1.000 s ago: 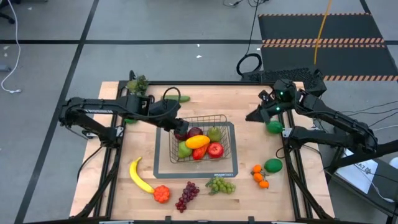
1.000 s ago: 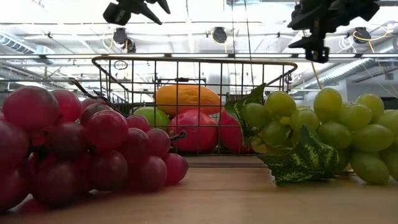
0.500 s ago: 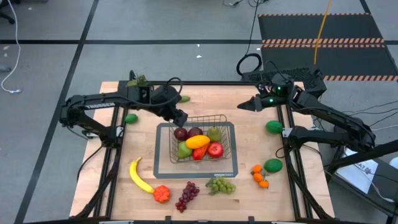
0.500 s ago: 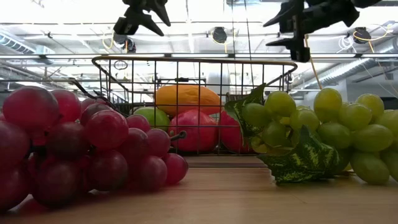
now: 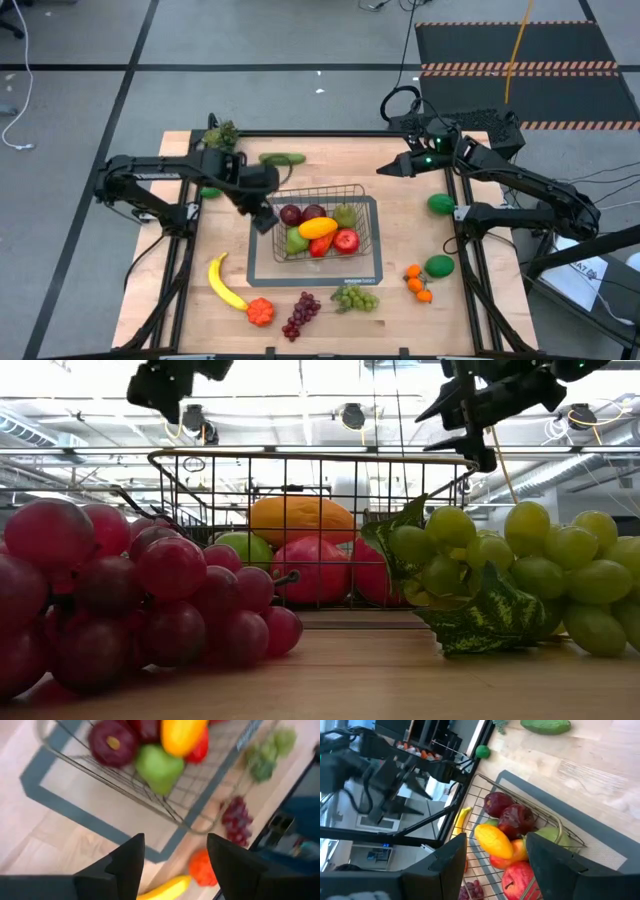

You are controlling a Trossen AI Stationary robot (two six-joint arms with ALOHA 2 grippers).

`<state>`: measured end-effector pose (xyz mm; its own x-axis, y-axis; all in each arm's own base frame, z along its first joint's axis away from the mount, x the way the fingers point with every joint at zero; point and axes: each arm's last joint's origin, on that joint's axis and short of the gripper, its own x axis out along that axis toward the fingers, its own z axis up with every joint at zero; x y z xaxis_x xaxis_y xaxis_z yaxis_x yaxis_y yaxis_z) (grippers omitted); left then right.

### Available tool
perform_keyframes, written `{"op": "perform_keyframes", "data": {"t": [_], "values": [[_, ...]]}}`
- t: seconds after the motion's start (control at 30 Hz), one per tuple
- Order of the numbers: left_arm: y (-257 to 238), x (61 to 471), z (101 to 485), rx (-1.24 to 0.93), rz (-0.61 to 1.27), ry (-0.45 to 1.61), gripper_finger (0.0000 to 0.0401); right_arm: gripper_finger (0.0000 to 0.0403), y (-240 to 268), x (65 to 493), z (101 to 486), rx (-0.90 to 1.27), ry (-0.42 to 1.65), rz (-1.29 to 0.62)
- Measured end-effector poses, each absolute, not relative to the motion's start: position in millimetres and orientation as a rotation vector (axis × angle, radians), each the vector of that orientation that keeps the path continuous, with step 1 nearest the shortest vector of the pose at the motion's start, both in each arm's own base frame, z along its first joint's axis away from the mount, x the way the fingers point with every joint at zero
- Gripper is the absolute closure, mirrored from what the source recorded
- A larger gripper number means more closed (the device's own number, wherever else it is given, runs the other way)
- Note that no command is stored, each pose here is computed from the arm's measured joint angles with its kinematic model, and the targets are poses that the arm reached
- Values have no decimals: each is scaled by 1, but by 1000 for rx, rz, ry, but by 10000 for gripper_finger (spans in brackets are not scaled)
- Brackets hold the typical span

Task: Build produce basket
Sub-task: Put the orange squash into the gold wire basket

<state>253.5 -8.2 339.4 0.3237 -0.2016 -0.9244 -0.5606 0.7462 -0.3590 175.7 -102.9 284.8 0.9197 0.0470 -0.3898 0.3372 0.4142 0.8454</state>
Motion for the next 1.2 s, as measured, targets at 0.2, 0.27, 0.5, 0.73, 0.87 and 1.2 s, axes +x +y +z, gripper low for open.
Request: {"op": "perform_keyframes", "data": {"t": [0.2, 0.27, 0.5, 0.73, 0.87, 1.2], "values": [[-36, 241, 344, -604, 302, 1250, 182, 202, -104, 177, 283, 1151, 392, -194], [-49, 238, 344, -565, 236, 1269, 181, 202, -104, 177, 283, 1150, 389, -191], [-102, 230, 335, -444, 38, 1268, 180, 202, -102, 175, 285, 1164, 384, -188], [-154, 225, 300, -372, -151, 1141, 136, 202, -102, 175, 285, 1165, 384, -186], [-166, 223, 275, -379, -151, 1083, 66, 202, -102, 175, 286, 1157, 386, -177], [-183, 208, 242, -212, -279, 1027, 12, 202, -100, 175, 286, 1115, 402, -121]]}}
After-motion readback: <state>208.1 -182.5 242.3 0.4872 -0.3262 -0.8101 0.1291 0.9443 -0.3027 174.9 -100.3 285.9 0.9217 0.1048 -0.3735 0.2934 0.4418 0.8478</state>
